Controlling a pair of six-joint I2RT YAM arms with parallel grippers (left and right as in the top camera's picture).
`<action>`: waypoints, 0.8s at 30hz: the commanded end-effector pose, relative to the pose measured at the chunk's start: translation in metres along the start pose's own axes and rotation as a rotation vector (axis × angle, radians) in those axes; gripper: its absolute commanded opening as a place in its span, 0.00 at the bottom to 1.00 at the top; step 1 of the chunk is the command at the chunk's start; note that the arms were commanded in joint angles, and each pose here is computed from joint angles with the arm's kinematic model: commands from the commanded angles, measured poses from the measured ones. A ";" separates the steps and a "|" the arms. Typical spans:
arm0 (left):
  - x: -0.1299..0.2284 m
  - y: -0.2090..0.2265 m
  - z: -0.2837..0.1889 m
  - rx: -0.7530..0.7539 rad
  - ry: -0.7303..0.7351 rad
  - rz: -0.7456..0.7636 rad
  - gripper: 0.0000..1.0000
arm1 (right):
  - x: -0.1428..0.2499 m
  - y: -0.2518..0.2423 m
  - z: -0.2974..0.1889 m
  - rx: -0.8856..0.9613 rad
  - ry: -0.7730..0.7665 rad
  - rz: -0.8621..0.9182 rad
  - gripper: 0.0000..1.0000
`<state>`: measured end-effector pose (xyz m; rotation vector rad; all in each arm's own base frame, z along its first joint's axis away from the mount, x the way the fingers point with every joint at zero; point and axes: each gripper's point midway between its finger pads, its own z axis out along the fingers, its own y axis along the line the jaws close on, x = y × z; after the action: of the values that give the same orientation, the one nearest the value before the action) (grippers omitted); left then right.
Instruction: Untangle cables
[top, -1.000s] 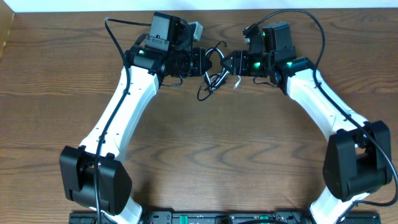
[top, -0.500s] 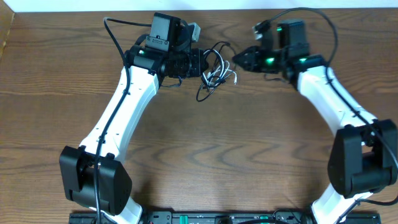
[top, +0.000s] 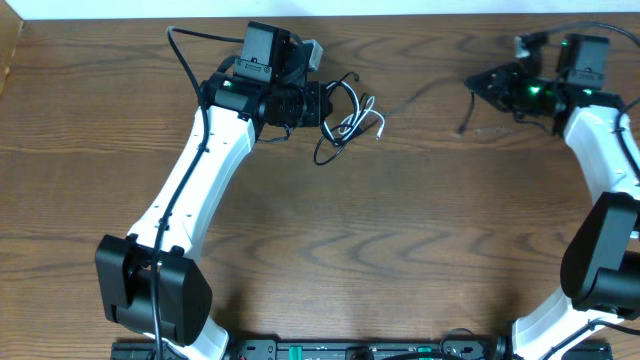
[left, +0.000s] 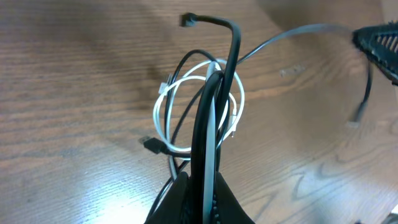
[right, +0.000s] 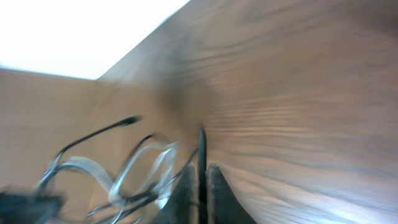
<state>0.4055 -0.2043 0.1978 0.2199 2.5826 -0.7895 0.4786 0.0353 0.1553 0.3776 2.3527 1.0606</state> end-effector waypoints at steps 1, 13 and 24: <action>-0.005 -0.021 -0.011 0.091 -0.018 0.097 0.07 | -0.013 -0.010 -0.014 0.122 -0.068 -0.105 0.56; -0.012 -0.065 -0.021 0.342 -0.055 0.236 0.08 | 0.032 0.071 -0.002 -0.168 0.084 -0.274 0.73; -0.013 -0.064 -0.021 0.333 -0.049 0.175 0.08 | 0.097 0.102 0.053 -0.038 0.219 -0.180 0.56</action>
<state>0.3950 -0.2435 0.2330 0.5025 2.3789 -1.1022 0.4323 0.1690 0.1754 -0.0595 2.4461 1.1652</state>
